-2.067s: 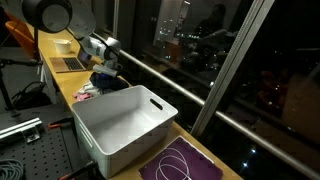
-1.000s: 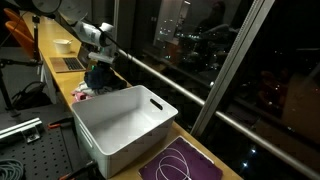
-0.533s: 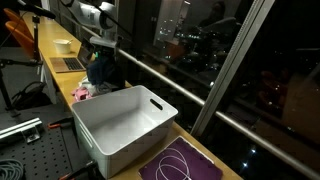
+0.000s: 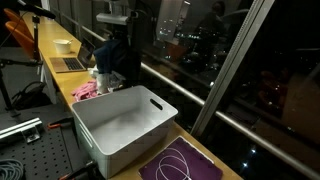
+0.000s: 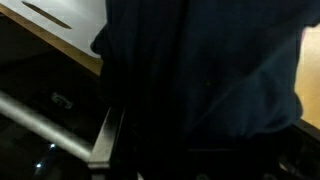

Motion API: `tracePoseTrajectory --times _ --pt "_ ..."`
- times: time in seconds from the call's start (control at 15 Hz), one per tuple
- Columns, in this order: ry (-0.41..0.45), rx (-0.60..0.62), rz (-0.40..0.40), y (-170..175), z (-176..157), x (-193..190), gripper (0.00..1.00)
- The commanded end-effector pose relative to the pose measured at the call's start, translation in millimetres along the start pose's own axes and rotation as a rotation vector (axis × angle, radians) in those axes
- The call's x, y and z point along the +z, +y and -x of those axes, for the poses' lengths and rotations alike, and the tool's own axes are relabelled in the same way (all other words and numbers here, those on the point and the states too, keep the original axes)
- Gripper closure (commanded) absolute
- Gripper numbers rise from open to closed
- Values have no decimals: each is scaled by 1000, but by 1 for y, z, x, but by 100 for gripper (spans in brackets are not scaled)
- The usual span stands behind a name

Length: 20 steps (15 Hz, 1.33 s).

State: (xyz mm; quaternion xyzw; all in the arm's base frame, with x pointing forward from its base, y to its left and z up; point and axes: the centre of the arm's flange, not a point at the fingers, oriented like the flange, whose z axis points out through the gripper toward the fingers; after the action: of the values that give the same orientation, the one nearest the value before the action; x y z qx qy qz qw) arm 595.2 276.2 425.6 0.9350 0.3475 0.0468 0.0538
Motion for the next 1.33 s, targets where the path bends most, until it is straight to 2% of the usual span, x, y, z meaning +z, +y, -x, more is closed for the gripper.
tracePoseTrajectory --times 0.0,0.27,0.67,0.93,1.27 --pt "14 98 58 40 70 -53 100" --pt "27 192 106 81 136 -103 100" --pt "24 307 157 110 214 -162 100" --pt "20 340 178 115 231 -190 100" --pt "6 340 208 121 219 -228 100"
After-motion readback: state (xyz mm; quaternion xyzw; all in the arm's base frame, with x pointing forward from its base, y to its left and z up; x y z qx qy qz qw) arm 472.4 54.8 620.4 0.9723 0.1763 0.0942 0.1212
